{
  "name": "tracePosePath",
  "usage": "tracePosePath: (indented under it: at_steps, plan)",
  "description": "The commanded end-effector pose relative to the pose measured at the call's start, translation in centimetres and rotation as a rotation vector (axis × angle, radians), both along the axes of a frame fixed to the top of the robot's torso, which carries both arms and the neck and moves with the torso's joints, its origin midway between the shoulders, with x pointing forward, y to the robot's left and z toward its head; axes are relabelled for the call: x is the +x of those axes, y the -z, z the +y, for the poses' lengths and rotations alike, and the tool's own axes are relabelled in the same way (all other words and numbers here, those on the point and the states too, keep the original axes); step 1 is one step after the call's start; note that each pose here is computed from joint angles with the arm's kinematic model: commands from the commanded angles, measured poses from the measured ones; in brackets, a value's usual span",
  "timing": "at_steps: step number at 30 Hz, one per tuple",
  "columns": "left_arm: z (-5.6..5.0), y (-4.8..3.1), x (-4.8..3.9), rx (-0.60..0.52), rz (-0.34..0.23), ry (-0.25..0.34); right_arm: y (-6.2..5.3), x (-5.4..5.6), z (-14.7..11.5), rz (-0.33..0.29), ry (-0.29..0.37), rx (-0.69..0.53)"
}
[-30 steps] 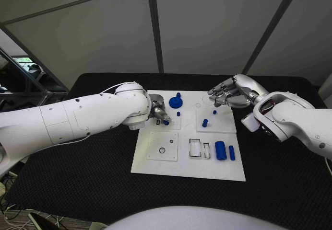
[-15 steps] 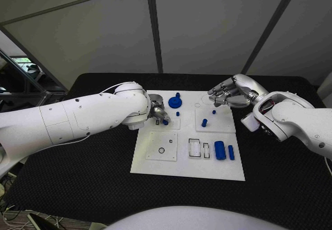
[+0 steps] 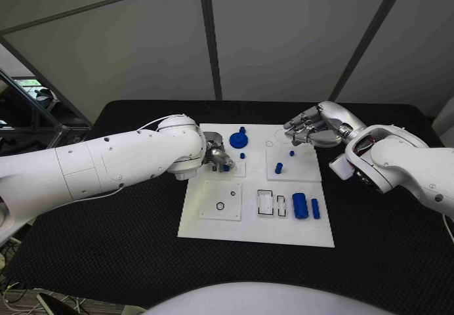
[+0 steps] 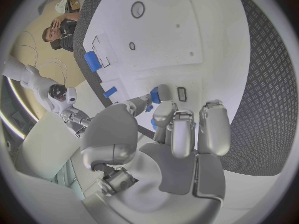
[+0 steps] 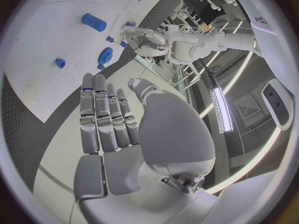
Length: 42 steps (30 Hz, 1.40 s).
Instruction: Assemble the parts on the task board
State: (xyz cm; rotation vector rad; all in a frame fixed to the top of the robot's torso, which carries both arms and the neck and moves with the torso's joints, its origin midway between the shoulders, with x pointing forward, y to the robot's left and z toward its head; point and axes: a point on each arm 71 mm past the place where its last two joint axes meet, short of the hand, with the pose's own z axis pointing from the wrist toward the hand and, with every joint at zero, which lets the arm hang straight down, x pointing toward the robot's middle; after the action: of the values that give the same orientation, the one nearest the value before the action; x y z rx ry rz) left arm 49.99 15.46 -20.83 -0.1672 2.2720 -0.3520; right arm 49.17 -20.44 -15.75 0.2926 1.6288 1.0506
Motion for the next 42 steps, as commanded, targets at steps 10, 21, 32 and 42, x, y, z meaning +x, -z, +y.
tracePosePath:
  at_steps: [10,21,32,42]
  plan:
    - [0.0,0.07,0.07,-0.005,0.006,-0.005,-0.2,0.0,0.0,-0.007,0.005,0.007]
    - [0.8,-0.03,0.17,-0.006,0.000,-0.021,-0.2,0.0,-0.2,-0.005,0.007,0.006]
    - [1.0,-0.91,0.39,-0.031,-0.023,-0.030,-0.1,0.1,-0.2,-0.003,0.007,0.006]
    - [1.2,-3.19,1.19,-0.104,-0.085,-0.051,-0.1,0.2,-0.3,0.000,0.010,0.007]
